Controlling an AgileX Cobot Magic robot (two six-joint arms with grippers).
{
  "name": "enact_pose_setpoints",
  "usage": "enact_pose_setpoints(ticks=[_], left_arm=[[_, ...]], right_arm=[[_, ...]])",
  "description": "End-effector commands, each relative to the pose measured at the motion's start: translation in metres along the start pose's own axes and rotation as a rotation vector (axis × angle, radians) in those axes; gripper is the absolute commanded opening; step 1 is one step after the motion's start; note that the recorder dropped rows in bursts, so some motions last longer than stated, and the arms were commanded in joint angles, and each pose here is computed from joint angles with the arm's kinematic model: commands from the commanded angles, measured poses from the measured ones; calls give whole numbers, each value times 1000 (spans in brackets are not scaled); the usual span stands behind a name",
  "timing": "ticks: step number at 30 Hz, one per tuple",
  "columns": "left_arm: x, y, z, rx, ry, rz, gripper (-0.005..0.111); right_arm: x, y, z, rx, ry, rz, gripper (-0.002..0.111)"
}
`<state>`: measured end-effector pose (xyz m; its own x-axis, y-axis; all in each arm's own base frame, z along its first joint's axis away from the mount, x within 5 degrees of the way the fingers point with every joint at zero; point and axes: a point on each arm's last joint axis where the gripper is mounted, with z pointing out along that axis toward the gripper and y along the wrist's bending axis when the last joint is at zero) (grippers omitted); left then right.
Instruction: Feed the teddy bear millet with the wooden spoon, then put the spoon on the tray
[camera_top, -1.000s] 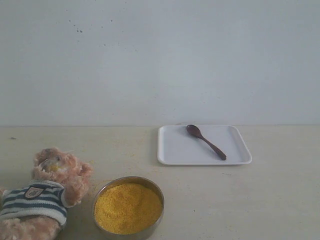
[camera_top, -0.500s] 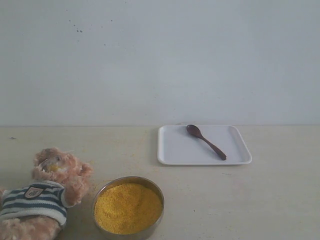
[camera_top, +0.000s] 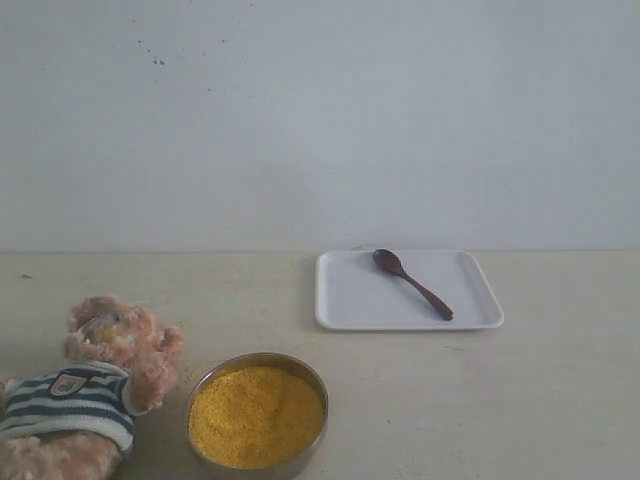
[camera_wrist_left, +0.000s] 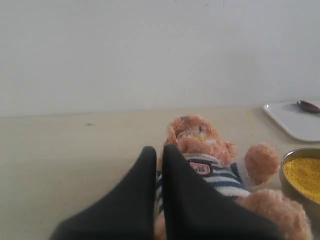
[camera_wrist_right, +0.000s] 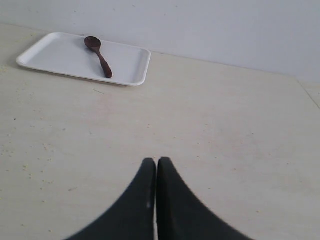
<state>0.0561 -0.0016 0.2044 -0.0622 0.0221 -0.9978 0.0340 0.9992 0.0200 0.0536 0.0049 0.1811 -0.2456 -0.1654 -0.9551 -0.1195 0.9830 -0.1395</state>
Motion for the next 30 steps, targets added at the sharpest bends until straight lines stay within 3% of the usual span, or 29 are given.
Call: enact_pose_setpoints(ticks=[1,4,30], left_arm=[[13,0,1,-1,89,-16,4],[21,0,0,-5,185,-32,4],[21,0,0,-5,185,-30,4]], right_arm=[[-2,0,-1,3,-18,1,0],[-2,0,-1,3,-18,1,0],[0,0,-1,0,-2,51,0]])
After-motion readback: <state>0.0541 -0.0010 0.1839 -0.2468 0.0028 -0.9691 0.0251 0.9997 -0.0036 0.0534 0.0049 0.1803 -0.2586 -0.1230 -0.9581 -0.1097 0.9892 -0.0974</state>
